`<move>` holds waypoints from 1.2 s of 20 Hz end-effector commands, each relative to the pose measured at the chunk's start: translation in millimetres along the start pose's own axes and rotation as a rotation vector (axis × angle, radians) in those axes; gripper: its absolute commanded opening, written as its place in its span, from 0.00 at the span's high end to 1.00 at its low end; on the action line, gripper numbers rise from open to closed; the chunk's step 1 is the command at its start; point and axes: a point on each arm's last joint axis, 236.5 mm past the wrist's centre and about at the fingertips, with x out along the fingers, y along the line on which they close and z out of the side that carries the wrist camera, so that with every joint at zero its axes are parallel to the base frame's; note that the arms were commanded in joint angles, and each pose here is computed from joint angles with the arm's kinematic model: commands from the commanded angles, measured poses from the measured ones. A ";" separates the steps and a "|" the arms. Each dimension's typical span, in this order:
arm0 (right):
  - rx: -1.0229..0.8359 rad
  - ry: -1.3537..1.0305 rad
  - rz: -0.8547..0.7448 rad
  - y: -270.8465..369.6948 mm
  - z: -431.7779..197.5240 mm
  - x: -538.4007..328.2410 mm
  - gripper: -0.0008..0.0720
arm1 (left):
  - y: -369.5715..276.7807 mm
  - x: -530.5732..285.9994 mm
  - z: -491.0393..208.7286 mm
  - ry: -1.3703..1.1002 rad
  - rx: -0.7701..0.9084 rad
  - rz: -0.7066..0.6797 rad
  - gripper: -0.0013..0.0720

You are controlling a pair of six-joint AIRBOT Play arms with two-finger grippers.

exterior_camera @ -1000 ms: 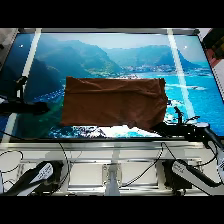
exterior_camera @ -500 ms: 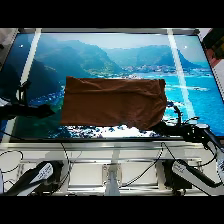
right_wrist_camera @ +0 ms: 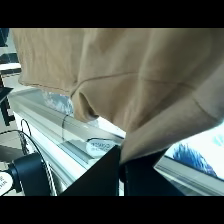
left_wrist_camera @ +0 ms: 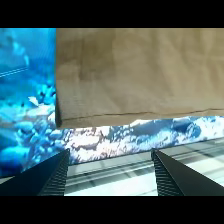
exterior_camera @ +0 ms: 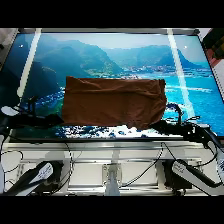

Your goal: Fold the clothes and pants, and hang the long-sleeved shirts on hangers.

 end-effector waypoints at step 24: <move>-0.037 -0.021 -0.001 1.6 7.5 -1.5 0.96 | 15.0 41.0 19.6 -0.146 -0.408 -0.057 0.35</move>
